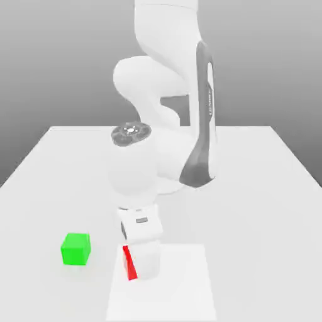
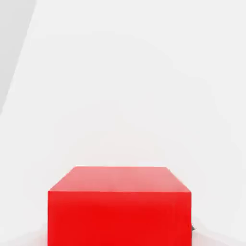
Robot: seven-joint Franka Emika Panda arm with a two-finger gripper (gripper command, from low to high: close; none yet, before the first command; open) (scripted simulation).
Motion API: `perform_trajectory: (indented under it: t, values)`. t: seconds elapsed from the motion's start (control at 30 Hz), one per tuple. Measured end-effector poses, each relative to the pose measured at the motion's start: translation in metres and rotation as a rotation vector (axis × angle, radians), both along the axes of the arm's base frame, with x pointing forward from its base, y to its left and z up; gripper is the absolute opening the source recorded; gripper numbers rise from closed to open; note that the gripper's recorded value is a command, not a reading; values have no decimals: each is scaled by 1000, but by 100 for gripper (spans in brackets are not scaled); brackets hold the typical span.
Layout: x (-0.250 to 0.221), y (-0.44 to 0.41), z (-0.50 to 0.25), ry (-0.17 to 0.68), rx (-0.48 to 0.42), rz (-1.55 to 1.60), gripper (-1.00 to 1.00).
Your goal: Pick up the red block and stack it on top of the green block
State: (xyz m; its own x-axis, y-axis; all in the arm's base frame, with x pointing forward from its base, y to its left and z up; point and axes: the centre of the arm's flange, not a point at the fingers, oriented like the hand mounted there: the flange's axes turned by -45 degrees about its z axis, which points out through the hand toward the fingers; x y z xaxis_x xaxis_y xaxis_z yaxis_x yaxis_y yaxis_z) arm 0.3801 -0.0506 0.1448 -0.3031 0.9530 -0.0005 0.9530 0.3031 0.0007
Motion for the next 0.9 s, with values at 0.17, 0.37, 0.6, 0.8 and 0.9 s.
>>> perform_trajectory:
  t: [0.17, 0.37, 0.6, 0.8, 0.9]
  values:
    - [5, -1, 29, -8, -3, 4, -100]
    - [1, -1, 59, -1, 0, -3, -100]
    - [-21, -78, 84, 3, 8, 63, -100]
    - [-49, -135, 97, 3, 11, 148, -100]
    - [-48, -137, 87, 3, 32, 155, -100]
